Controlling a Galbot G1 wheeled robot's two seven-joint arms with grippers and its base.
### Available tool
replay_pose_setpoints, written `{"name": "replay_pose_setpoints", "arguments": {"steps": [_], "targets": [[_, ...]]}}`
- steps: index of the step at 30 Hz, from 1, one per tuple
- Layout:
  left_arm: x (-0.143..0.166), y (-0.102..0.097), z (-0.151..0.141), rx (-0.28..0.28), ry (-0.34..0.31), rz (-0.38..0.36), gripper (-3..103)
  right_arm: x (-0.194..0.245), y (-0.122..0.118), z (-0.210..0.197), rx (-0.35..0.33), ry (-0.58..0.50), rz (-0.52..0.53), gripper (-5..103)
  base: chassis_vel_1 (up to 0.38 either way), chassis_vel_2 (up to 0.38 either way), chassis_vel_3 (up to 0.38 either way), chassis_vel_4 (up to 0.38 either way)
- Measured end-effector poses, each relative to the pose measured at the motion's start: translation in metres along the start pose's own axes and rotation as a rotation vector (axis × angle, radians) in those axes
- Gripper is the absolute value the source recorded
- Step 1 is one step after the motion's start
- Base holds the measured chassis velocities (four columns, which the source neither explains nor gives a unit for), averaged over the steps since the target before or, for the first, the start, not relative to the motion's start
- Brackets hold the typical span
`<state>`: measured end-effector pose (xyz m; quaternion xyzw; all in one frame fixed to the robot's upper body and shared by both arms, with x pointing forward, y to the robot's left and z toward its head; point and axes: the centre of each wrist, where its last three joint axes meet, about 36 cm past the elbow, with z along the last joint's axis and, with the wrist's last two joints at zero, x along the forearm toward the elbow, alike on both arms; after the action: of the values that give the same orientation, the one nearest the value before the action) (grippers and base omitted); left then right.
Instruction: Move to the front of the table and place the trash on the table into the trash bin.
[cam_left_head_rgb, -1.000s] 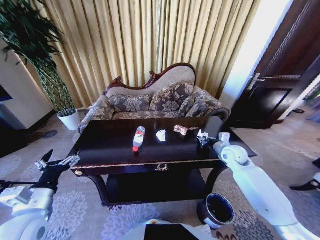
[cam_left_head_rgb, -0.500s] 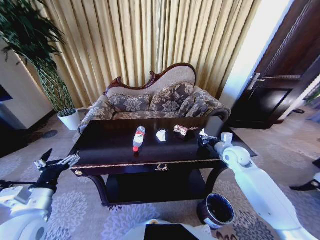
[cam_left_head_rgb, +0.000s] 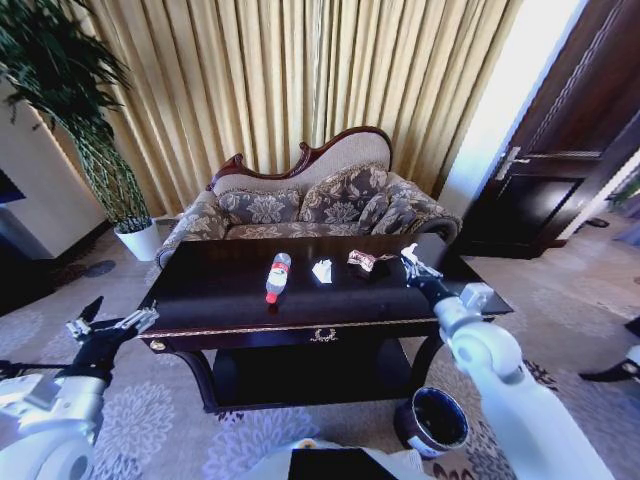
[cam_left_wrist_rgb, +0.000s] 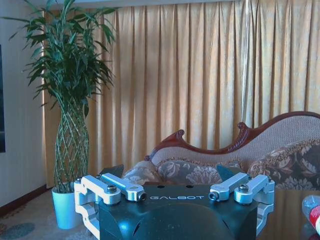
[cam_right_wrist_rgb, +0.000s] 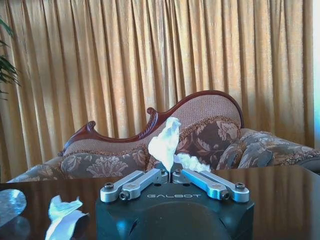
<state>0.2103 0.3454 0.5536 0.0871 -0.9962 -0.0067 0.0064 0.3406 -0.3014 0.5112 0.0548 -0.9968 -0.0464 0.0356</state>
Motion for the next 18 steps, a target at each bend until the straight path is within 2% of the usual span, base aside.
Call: {"name": "replay_pose_setpoints", "arguments": {"steps": [9, 18], "targets": [[0.0, 0.004, -0.003, -0.004, -0.006, -0.004, 100, 0.035, 0.023, -0.001, -0.028, 0.005, 0.004, 0, 0.0, 0.0, 0.0, 0.0], [0.0, 0.003, -0.003, 0.0, -0.004, 0.0, 100, 0.044, 0.027, -0.002, -0.014, 0.011, 0.016, 0, 0.0, 0.0, 0.0, 0.0]]}}
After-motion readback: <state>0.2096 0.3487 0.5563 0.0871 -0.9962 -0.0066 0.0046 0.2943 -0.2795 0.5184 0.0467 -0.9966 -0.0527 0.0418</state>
